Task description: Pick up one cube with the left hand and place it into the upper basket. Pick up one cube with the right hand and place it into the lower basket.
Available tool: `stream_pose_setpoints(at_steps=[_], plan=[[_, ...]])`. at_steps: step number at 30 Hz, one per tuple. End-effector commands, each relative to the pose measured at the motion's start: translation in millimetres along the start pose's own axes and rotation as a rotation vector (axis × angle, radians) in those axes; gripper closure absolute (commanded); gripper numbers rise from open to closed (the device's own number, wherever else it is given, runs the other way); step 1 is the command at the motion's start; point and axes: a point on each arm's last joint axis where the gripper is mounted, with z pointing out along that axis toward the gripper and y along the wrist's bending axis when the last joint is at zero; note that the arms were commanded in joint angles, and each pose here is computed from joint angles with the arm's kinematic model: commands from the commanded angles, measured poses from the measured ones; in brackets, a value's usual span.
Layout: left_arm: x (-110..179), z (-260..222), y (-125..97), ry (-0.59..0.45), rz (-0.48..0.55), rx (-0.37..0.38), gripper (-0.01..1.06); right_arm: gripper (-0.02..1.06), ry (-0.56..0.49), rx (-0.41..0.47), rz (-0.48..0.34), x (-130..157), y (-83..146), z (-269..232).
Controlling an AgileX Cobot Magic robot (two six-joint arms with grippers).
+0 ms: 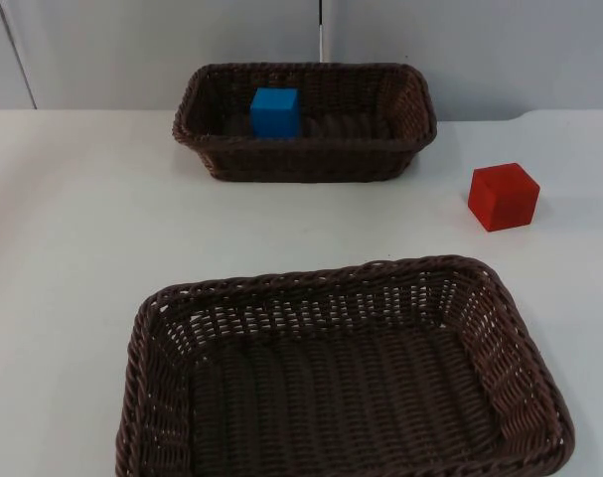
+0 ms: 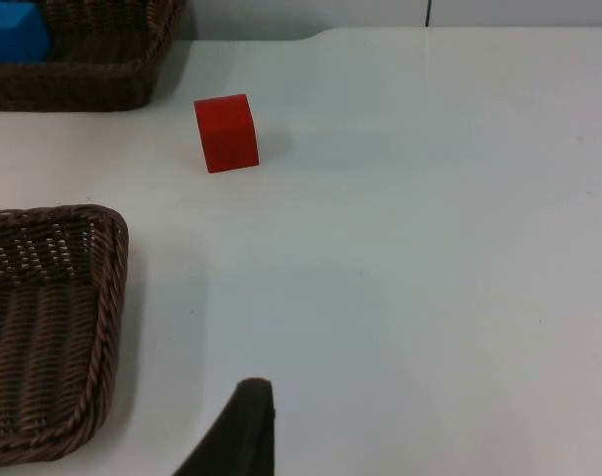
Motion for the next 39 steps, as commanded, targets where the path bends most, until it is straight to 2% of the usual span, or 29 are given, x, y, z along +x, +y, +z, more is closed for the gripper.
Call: stream_pose_setpoints(at_steps=[1,2,6,9,15,21,25,29,34,35,39], plan=[[-4,-19,4,0.024,-0.012,-0.086,0.18,-0.01,-0.007,0.011,0.000,0,0,0],[-4,-19,4,0.024,-0.012,-0.086,0.18,-0.01,-0.007,0.011,0.000,0,0,0],[-9,-50,5,0.048,-0.017,-0.190,0.18,-0.01,-0.007,0.011,0.000,0,0,0],[-12,-65,3,0.050,-0.012,-0.216,0.18,-0.01,-0.007,0.011,0.000,0,0,0],[-21,-104,-8,0.016,-0.020,-0.228,0.18,-0.01,-0.007,0.011,0.000,0,0,0],[-14,-127,-12,0.006,-0.042,-0.244,0.18,-0.01,-0.007,0.011,0.000,0,0,0],[3,-131,-13,0.037,-0.056,-0.246,0.18,-0.01,-0.007,0.011,0.000,0,0,0],[26,-141,-15,0.022,-0.060,-0.248,0.18,-0.01,-0.007,0.011,0.000,0,0,0],[69,-162,-20,-0.066,-0.063,-0.246,0.18,-0.01,-0.007,0.011,0.000,0,0,0],[69,-162,-20,-0.066,-0.063,-0.246,0.18,-0.01,-0.007,0.011,0.000,0,0,0],[112,-179,-24,-0.104,-0.061,-0.248,0.18,-0.01,-0.007,0.011,0.000,0,0,0]])
